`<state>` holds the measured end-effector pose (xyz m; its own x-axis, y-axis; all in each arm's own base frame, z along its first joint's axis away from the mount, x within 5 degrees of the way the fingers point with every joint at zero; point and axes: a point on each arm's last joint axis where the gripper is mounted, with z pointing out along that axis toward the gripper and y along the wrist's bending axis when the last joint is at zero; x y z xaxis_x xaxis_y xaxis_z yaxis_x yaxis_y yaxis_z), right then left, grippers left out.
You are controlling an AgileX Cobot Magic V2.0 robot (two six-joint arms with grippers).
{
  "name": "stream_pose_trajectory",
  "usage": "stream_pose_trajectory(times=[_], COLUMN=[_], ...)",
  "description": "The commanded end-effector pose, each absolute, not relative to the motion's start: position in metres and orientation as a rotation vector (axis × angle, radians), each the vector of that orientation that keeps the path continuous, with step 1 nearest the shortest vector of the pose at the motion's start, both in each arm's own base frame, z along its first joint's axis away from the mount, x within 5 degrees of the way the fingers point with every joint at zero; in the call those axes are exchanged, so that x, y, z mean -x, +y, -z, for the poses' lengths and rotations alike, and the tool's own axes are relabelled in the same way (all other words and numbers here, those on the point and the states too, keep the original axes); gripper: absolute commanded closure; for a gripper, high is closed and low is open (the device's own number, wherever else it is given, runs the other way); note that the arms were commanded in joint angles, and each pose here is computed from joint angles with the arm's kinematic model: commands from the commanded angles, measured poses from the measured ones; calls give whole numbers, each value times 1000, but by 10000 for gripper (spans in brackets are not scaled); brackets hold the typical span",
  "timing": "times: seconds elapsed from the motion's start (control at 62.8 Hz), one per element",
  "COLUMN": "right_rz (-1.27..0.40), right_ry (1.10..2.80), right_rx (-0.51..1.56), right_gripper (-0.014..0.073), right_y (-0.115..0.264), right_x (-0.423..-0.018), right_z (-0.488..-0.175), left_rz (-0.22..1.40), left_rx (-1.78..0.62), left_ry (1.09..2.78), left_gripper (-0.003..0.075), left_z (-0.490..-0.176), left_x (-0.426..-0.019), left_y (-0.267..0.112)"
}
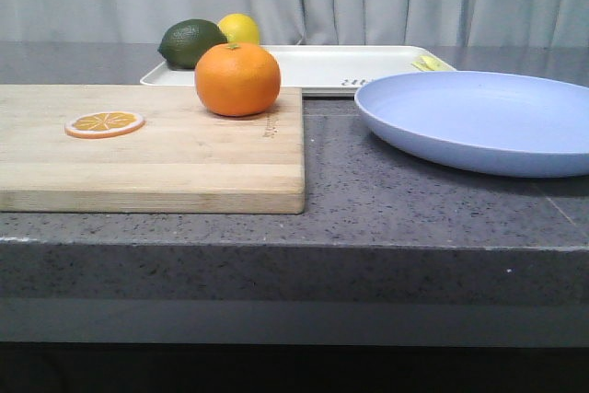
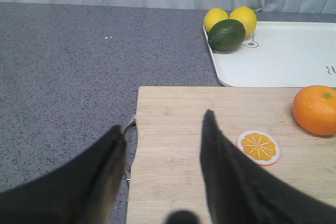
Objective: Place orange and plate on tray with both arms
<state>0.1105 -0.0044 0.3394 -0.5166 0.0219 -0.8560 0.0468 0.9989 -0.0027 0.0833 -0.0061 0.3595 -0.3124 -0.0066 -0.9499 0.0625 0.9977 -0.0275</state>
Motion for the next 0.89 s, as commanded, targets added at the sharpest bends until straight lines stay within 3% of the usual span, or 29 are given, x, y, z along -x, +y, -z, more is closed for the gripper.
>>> stream_pose_trajectory(times=[0.0,0.064,0.446,0.876], right_rz=[31,14,-73,-76], right_ry=[2056,2058,2066,2080], right_rx=[-28,-8,263,284], right_gripper=[-55,-53,-53,-53], right_y=[-4,-2,21,22], right_x=[-113,-113,-110,-109], right_z=[-350,-350,-348,-347], left_rz=[128,155,322,378], left_rx=[-21,-48,-414,-592], left_ry=[1787,1788,1872,2028], left_gripper=[124,89,92,81], left_z=[-375,-375,-368,-359], left_x=[-87,-89,-138,-227], left_y=[-9,-12,-64,-141])
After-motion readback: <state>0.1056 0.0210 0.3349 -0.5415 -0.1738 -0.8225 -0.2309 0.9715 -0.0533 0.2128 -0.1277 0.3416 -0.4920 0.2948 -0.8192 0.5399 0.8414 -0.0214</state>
